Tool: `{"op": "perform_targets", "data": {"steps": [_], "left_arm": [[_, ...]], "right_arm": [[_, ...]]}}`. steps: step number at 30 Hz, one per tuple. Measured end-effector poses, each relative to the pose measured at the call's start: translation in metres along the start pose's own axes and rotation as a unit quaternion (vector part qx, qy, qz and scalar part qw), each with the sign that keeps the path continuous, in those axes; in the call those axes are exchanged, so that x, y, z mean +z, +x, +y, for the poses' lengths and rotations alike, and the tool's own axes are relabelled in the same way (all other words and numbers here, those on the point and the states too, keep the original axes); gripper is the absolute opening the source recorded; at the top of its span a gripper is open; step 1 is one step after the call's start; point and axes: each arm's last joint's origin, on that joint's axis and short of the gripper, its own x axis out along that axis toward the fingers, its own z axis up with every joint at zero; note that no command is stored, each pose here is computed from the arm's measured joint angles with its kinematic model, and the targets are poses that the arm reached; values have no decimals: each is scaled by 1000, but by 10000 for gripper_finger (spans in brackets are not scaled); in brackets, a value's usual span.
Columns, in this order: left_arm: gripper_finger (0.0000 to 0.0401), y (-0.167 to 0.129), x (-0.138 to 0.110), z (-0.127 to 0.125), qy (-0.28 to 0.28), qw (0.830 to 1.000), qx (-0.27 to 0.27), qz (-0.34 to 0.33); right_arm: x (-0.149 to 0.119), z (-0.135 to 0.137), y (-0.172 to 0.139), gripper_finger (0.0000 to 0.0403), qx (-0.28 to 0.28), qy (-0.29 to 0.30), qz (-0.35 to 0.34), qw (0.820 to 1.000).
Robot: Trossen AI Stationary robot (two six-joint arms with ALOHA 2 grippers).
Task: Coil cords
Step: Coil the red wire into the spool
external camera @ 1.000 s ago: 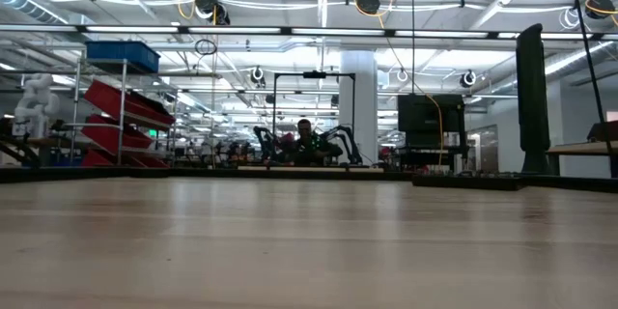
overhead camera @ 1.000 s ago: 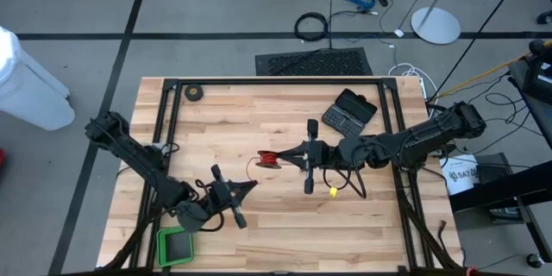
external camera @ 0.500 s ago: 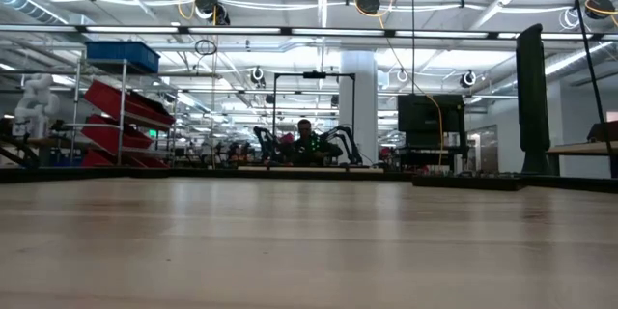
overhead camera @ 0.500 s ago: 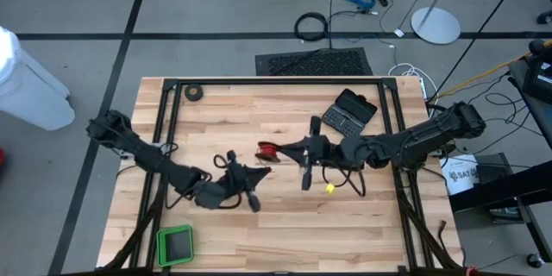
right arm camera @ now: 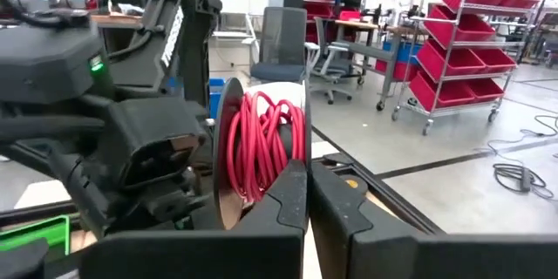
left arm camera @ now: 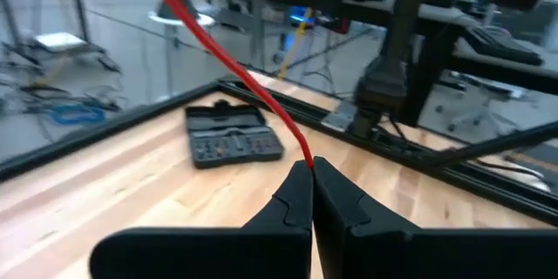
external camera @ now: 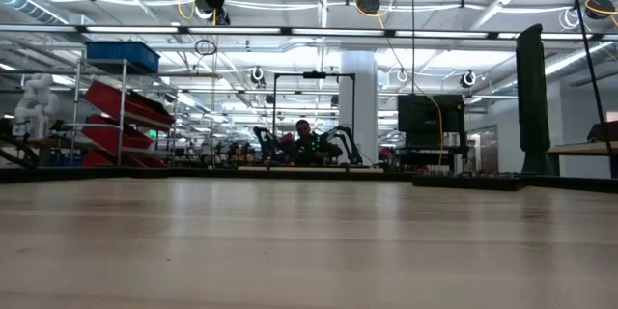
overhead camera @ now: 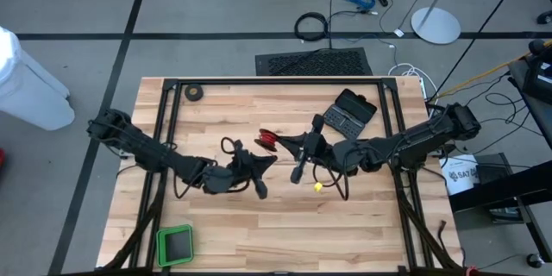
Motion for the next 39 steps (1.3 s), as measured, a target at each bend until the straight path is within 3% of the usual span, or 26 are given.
{"op": "perform_targets", "data": {"steps": [5, 14, 27, 39], "left_arm": [[0, 6, 2, 2, -20, 999, -44, 14], [0, 6, 5, 1, -35, 998, -57, 1], [0, 9, 10, -1, -49, 989, -138, 10], [0, 9, 23, -5, -40, 975, -218, -25]], "right_arm": [[1, -1, 0, 0, -20, -7, -2, 1000], [-7, -1, 3, 0, -79, -33, 9, 996], [-18, -5, 11, 0, -121, -60, 32, 990], [-25, -4, 11, 0, -96, -99, 60, 989]]}}
